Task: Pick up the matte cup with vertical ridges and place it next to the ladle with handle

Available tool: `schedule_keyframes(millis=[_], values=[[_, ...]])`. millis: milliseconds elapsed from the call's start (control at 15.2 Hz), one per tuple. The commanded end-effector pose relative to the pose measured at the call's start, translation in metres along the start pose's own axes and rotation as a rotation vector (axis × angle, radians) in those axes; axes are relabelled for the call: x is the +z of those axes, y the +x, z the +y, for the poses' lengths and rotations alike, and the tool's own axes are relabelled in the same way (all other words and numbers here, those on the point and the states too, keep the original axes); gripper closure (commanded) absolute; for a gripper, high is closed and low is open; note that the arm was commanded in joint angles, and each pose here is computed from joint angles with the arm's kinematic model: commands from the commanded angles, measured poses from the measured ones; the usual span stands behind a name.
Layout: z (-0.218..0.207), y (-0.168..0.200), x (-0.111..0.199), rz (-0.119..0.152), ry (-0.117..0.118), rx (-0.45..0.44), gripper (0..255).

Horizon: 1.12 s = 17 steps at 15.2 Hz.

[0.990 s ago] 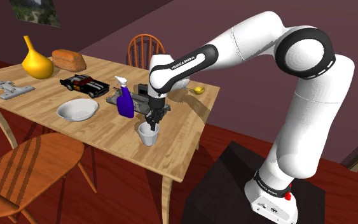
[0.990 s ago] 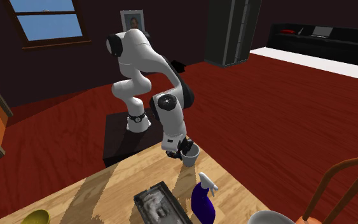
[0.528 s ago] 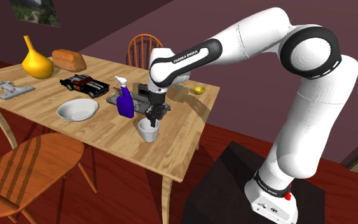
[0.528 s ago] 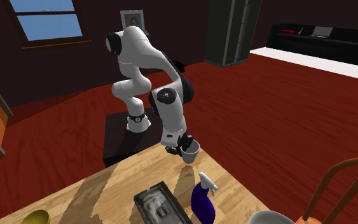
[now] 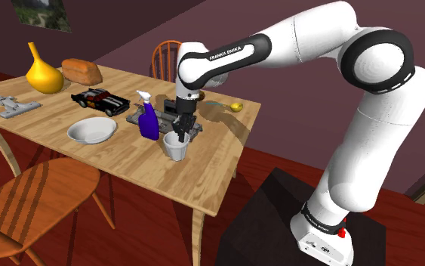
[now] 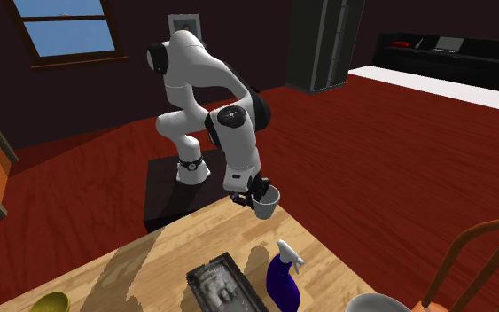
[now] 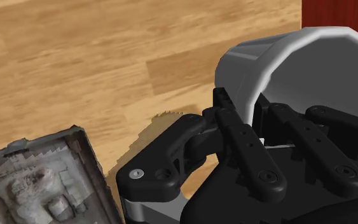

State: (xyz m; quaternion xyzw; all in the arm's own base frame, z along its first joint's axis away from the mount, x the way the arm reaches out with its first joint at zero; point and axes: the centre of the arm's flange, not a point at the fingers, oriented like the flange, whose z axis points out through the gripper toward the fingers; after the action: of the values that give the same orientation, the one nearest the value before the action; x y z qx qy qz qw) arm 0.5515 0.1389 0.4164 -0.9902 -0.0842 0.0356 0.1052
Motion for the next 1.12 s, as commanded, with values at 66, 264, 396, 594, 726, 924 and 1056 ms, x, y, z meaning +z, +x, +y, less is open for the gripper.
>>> schedule_keyframes(millis=[66, 264, 396, 594, 726, 924, 1056], values=[[-0.004, -0.001, -0.015, 0.0, 0.0, 0.0, 255], [-0.007, -0.002, -0.03, 0.0, 0.0, 0.0, 255], [-0.01, -0.002, -0.041, 0.0, 0.0, 0.0, 255], [-0.013, -0.003, -0.056, 0.0, 0.0, 0.0, 255], [-0.015, -0.004, -0.066, 0.0, 0.0, 0.0, 255], [-0.019, -0.005, -0.082, 0.0, 0.0, 0.0, 255], [-0.021, -0.005, -0.091, 0.0, 0.0, 0.0, 255]])
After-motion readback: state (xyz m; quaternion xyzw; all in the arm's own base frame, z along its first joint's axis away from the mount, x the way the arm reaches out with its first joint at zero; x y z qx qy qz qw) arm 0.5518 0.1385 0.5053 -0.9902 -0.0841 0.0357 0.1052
